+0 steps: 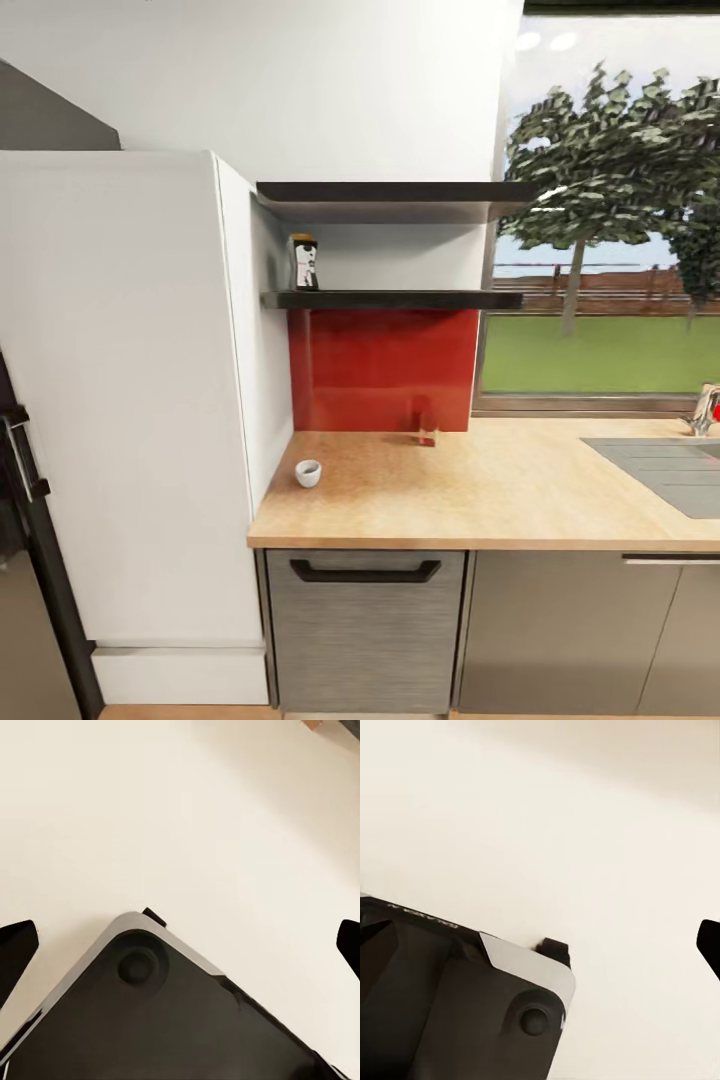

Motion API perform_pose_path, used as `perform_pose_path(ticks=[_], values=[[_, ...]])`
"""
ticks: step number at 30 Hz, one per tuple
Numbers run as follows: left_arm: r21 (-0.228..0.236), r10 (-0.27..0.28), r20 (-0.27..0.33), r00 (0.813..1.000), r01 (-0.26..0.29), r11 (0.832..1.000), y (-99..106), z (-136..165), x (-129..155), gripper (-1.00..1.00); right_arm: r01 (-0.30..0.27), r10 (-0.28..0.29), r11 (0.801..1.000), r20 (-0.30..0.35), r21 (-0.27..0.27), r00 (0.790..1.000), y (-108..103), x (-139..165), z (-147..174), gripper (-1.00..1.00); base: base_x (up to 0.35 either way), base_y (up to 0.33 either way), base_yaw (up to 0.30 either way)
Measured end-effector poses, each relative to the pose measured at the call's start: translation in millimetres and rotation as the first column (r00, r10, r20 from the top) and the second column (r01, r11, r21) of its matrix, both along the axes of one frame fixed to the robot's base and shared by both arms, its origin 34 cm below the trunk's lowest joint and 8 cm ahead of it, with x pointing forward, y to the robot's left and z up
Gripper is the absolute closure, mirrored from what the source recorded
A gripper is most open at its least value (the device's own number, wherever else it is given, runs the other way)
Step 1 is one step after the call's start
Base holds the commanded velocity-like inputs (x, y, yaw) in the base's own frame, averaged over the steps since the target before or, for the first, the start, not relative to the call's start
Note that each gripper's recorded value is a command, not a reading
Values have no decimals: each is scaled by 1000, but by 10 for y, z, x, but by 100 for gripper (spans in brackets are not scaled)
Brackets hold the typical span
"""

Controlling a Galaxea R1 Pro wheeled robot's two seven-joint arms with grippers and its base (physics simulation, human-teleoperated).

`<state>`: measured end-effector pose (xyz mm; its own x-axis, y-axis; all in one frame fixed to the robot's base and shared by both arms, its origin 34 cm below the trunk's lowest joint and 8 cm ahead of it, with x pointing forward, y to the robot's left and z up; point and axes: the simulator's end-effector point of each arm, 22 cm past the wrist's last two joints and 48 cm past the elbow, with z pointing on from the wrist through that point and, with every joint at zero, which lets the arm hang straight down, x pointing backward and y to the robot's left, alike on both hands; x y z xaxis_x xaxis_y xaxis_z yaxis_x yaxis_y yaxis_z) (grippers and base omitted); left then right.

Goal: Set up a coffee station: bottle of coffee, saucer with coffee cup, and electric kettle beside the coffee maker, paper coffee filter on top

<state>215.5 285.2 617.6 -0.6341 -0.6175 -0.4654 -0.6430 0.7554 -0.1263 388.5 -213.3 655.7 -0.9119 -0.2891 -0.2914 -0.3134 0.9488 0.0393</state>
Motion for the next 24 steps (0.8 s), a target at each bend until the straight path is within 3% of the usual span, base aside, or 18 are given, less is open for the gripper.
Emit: perform_pose_path(ticks=[3, 4, 7, 11, 13, 15, 16, 17, 18, 19, 20, 22, 24], values=[[7, 2, 3, 1000, -3, 1000, 34, 6, 7, -100, 31, -32, 999, 49, 28, 998, 68, 141, 54, -100, 0, 77, 0], [10, 12, 3, 1000, -12, 1000, 74, 7, 2, -100, 22, -30, 997, 113, 72, 993, 304, 412, 198, -100, 0, 21, 0], [13, 15, 3, 1000, -15, 1000, 98, 8, -1, -100, -9, -17, 993, 218, 116, 976, 664, 840, 488, -100, 0, 10, 0], [20, 21, 3, 1000, -21, 1000, 165, 11, -4, -100, -34, -19, 990, 370, 137, 929, 1210, 1390, 1017, -100, 0, 3, 0], [25, 22, 3, 1000, -22, 999, 201, 13, -5, -100, -43, -34, 986, 447, 162, 894, 1487, 1644, 1355, -100, 0, 1, 0], [28, 23, 4, 1000, -23, 999, 226, 16, -4, -100, -61, -54, 978, 531, 197, 846, 1717, 1909, 1774, -100, 0, 0, 0], [30, 23, 4, 1000, -23, 999, 238, 17, -4, -100, -82, -63, 973, 590, 216, 805, 1835, 2081, 2093, -100, 0, 0, 0], [31, 23, 4, 1000, -23, 999, 243, 18, -4, -100, -94, -69, 970, 624, 224, 778, 1881, 2174, 2284, -100, 0, 0, 0], [32, 23, 4, 1000, -23, 999, 250, 19, -3, -100, -118, -72, 967, 683, 227, 727, 1947, 2319, 2619, -100, 0, 0, 0], [33, 23, 5, 1000, -24, 999, 255, 19, -2, -100, -132, -73, 965, 715, 227, 695, 1980, 2388, 2813, -100, 0, 0, 0], [35, 24, 5, 1000, -24, 999, 266, 22, 2, -100, -155, -76, 962, 767, 224, 637, 2023, 2491, 3146, -100, 0, 0, 0], [38, 26, 5, 1000, -26, 999, 288, 24, 4, -100, -176, -85, 959, 815, 223, 574, 2059, 2573, 3501, -100, 0, 0, 0], [48, 29, 6, 1000, -30, 998, 351, 31, 9, -100, -208, -112, 951, 882, 228, 457, 2100, 2654, 4147, -100, 0, 0, 0]])
